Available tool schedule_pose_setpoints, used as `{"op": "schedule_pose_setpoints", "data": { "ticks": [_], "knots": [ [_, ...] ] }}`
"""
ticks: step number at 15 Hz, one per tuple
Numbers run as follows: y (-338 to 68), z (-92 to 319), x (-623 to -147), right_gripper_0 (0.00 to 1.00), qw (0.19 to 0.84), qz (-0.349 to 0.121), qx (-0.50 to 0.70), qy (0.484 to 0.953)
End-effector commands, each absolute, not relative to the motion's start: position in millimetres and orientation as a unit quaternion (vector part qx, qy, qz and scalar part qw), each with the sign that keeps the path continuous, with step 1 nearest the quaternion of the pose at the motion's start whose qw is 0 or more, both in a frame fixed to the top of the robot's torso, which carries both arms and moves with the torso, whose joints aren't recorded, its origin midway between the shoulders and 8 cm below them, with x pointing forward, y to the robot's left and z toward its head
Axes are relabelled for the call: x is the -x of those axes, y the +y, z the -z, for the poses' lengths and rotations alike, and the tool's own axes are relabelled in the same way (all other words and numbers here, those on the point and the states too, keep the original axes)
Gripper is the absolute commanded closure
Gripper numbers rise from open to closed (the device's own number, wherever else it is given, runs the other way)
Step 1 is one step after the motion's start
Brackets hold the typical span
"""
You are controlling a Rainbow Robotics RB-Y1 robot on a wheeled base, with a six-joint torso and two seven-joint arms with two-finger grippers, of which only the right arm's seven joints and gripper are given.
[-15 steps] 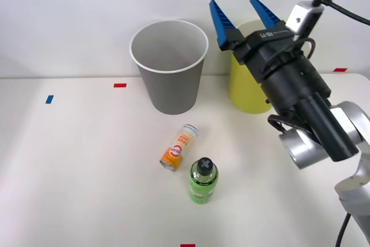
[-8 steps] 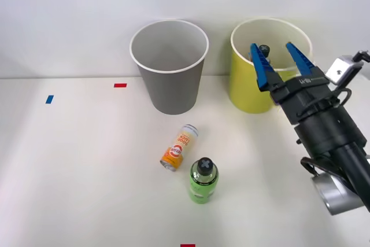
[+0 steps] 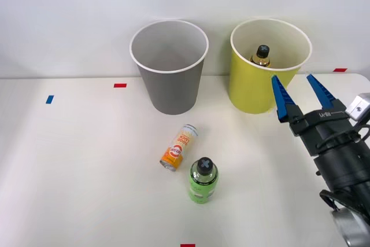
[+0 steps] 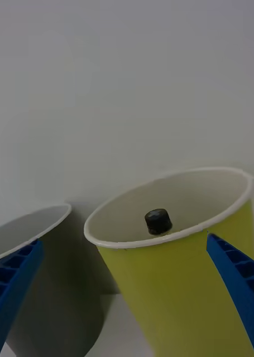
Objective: Put cans in the gray bin, plastic bottles in the light green bin
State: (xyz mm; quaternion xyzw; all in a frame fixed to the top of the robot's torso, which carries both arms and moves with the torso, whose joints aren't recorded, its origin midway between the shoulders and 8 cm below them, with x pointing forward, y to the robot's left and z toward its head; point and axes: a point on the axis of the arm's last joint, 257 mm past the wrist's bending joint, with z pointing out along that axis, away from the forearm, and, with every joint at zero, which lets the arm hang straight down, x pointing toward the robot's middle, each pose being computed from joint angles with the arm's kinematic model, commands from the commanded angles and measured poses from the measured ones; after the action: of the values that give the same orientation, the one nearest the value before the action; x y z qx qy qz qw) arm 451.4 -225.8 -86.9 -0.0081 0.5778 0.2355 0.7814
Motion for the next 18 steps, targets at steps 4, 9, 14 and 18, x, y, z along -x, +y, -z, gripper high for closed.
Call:
{"op": "schedule_pose_setpoints", "data": {
  "ticks": [4,9,14,18],
  "knots": [
    [-260,136,-426,0.0,0.765,-0.191,-0.027,0.615],
    [-281,182,-400,0.0,0.752,-0.09,-0.015,0.653],
    [-287,215,-372,0.0,0.735,0.004,0.022,0.678],
    [-289,232,-350,0.0,0.724,0.048,0.036,0.687]
  ]
}}
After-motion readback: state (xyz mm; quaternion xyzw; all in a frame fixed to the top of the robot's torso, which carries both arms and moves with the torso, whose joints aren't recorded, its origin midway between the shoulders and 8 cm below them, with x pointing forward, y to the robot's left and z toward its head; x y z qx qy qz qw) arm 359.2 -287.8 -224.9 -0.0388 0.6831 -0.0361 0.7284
